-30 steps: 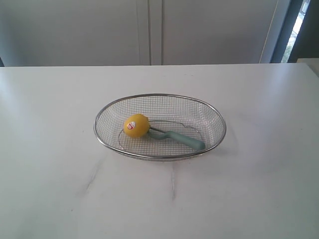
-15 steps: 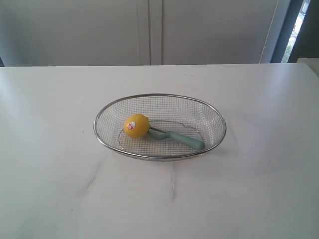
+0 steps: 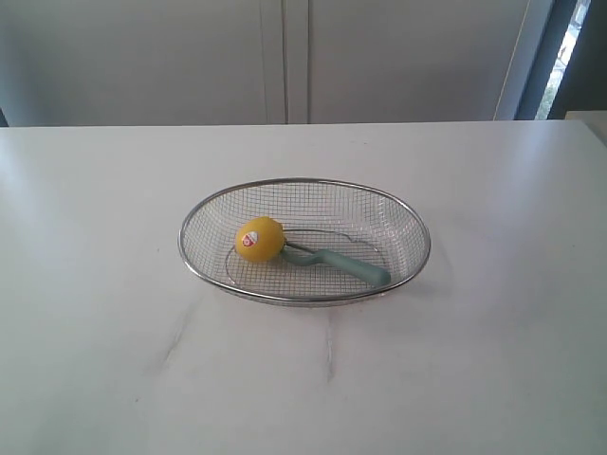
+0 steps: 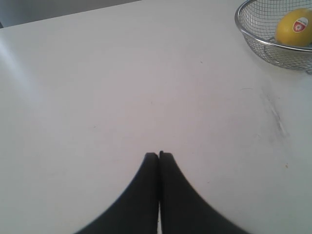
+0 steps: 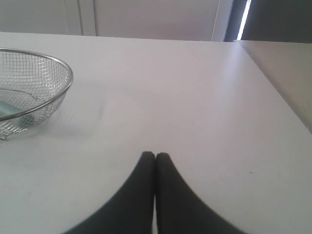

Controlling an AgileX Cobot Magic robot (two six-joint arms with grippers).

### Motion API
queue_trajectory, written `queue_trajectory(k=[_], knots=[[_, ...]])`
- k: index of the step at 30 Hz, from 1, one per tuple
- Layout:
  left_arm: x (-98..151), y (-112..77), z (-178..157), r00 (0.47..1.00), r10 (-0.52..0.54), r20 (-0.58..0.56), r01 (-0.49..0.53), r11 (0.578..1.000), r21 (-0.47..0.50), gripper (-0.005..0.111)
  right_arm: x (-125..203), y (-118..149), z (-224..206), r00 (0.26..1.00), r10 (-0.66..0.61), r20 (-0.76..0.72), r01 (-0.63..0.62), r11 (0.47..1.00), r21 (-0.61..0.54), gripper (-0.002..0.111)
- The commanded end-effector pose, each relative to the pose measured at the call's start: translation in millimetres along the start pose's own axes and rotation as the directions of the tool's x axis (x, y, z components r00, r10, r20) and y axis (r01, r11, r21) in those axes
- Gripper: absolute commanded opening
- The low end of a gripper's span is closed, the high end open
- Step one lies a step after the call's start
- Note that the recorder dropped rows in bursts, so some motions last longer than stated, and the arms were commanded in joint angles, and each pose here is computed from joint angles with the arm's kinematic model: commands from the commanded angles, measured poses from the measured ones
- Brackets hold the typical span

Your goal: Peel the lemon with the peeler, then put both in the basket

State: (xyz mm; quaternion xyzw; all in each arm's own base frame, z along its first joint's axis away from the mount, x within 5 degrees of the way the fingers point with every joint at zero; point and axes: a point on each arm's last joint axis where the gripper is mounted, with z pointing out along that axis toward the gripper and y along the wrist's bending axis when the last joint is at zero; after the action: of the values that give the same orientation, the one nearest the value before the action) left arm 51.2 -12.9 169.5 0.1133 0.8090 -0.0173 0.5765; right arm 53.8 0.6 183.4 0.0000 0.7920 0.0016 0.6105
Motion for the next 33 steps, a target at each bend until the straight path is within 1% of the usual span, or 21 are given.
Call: queue_trajectory(k=[1,25,26,29,30,31,32,33], knots=[[0.8,-0.3,0.3,1.000,-0.012,0.006,0.012,1.000,0.001,0.000,0.7,0.0,0.0,1.000,0.016,0.007,-0.016,1.000,-0.002,0.000],[1.2,-0.5,0.3,1.000,-0.013,0.001,0.013,1.000,0.003,0.000,0.7,0.0,0.0,1.000,0.016,0.007,-0.016,1.000,-0.002,0.000],[1.2,-0.3,0.3,1.000,-0.009,0.001,0.009,1.000,0.001,0.000,0.7,0.0,0.0,1.000,0.016,0.007,-0.016,1.000,-0.002,0.000],[1.9,4.7,0.2,0.995,0.095,-0.012,-0.096,0.994,-0.056,0.000,0.7,0.0,0.0,1.000,0.016,0.007,-0.016,1.000,-0.002,0.000],[1.9,5.4,0.2,0.996,0.087,-0.014,-0.088,0.994,-0.069,0.000,0.7,0.0,0.0,1.000,0.016,0.007,-0.016,1.000,-0.002,0.000],[1.7,6.0,0.2,0.999,0.035,-0.009,-0.036,0.996,-0.079,0.000,0.7,0.0,0.0,1.000,0.016,0.007,-0.016,1.000,-0.002,0.000],[1.6,6.5,0.2,0.998,-0.067,0.001,0.067,0.994,-0.089,0.000,0.7,0.0,0.0,1.000,0.016,0.007,-0.016,1.000,-0.002,0.000],[1.4,6.8,0.1,0.994,-0.105,0.006,0.105,0.990,-0.093,0.000,0.7,0.0,0.0,1.000,0.016,0.007,-0.016,1.000,-0.002,0.000]])
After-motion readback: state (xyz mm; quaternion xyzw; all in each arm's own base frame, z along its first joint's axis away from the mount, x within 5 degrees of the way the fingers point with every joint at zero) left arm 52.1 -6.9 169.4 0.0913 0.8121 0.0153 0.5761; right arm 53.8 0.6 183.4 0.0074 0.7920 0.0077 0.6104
